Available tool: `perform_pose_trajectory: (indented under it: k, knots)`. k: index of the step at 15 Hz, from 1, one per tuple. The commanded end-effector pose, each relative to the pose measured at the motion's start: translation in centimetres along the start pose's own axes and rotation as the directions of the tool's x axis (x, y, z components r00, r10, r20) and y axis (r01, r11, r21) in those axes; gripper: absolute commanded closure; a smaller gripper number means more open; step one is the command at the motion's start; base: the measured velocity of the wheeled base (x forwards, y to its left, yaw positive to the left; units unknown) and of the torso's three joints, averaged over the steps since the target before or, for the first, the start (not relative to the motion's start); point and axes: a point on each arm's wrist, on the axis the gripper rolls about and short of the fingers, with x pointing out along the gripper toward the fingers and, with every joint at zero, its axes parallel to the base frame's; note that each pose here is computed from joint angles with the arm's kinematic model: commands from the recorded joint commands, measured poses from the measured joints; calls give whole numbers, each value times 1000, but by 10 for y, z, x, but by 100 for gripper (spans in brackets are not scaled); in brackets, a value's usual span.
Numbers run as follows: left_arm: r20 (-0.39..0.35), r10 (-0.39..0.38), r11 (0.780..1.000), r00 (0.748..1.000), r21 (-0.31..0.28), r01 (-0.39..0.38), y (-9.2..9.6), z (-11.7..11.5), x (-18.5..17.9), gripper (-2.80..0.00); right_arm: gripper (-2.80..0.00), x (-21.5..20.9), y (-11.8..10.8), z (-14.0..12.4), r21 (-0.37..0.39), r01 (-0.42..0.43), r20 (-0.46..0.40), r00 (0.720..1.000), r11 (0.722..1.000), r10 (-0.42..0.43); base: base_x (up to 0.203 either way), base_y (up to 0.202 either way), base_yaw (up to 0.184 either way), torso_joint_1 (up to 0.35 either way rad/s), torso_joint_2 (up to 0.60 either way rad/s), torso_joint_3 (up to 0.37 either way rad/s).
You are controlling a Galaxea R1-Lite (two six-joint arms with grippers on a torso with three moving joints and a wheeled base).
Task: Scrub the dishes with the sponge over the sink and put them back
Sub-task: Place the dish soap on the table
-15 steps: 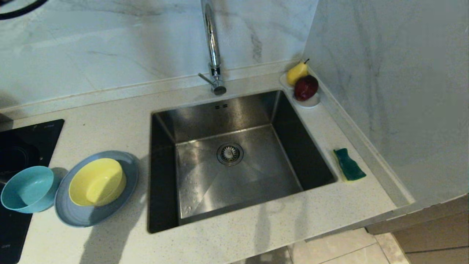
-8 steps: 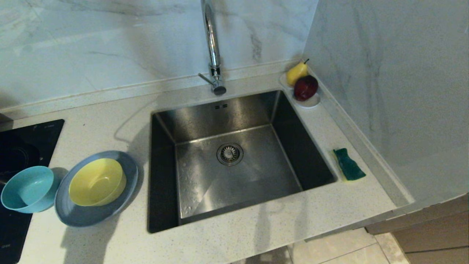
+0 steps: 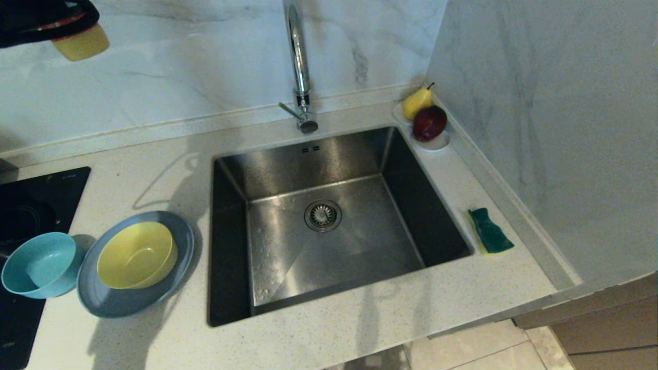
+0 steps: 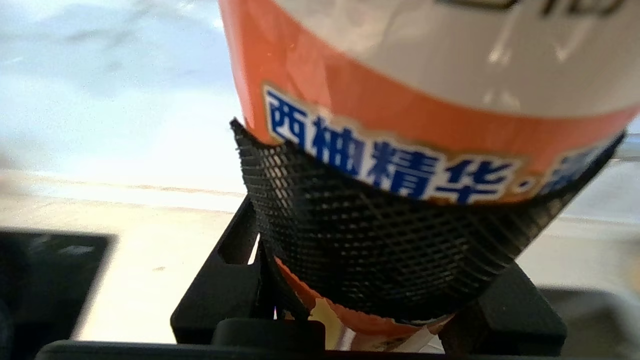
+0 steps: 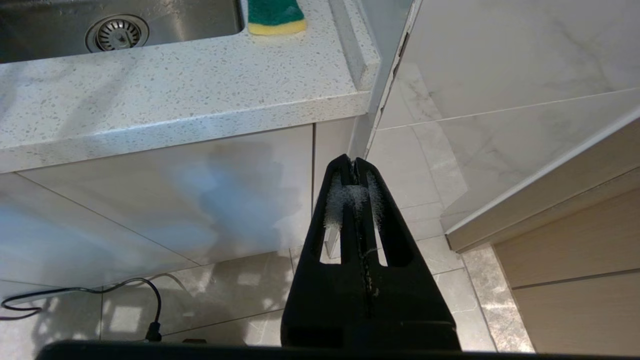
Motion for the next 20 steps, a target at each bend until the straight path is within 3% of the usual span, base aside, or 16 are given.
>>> perform_pose_trajectory:
  k: [1,7,12,20]
  knots:
    - [29,99,995,995,18,-100,21,-31,34,0,0,0,0,0,0,-1,1,1000,1000,1,0,0,0,0,0,0]
    - [57,304,947,951,86,-309,76,-139,93,0,0,0,0,0,0,-1,1,1000,1000,1,0,0,0,0,0,0]
    - [146,408,905,901,66,-420,92,-194,118,0,0,0,0,0,0,-1,1,1000,1000,1,0,0,0,0,0,0]
    - [89,475,873,875,79,-482,102,-255,138,0,0,0,0,0,0,-1,1,1000,1000,1,0,0,0,0,0,0]
